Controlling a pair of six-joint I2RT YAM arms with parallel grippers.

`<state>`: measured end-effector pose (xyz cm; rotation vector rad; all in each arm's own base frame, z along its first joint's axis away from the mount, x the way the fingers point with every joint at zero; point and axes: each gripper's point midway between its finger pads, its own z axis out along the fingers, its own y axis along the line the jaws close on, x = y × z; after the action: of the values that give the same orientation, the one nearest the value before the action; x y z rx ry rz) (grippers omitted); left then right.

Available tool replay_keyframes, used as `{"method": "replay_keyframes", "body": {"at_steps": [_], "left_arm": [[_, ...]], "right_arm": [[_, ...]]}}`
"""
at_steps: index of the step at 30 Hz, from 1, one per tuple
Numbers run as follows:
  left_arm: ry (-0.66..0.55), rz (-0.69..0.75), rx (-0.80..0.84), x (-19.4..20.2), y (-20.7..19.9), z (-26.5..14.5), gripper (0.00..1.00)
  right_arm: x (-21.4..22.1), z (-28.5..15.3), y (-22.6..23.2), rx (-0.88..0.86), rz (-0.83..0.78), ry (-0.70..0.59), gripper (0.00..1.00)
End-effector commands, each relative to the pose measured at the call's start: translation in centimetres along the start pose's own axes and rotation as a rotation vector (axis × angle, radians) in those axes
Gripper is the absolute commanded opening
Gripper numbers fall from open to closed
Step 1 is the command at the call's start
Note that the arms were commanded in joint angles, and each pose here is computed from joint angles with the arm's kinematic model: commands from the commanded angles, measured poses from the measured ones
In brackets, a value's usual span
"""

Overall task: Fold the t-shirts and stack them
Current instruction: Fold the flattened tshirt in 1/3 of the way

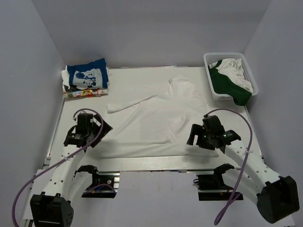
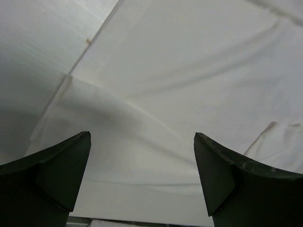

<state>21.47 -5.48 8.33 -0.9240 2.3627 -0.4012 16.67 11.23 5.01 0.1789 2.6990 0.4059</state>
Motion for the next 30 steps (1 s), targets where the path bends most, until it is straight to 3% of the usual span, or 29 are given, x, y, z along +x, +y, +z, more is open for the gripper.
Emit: {"method": "replay_keyframes", "body": {"at_steps": [1,7,12,22,25,30], "left_arm": [[-0.159,0.015,-0.018,-4.9,-2.1,-1.9,1.0],[-0.14,0.029,0.024,-7.6,-6.2,2.0,1.0],[-0.121,0.013,0.01,-9.5,-8.1,5.5,1.0],[-0.069,-0.039,-0.12,-11.5,-8.7,13.6,0.93],[-0.062,-0.037,-0.16,-12.2,-8.9,14.8,0.87],[-0.044,-0.047,-0.147,-11.8,-9.1,16.3,0.63]], "right_arm": [[-5.0,-2.5,2.0,-0.039,-0.029,-0.187,0.9],[-13.2,-6.2,5.8,-0.121,-0.032,-0.461,0.9],[-17.3,-6.6,7.3,-0.137,0.013,-0.581,0.9],[-20.0,-3.2,6.5,0.012,0.065,-0.522,0.9],[-20.1,-2.8,6.1,0.028,0.066,-0.516,0.9],[-20.3,-2.5,5.9,0.037,0.066,-0.521,0.9]]}}
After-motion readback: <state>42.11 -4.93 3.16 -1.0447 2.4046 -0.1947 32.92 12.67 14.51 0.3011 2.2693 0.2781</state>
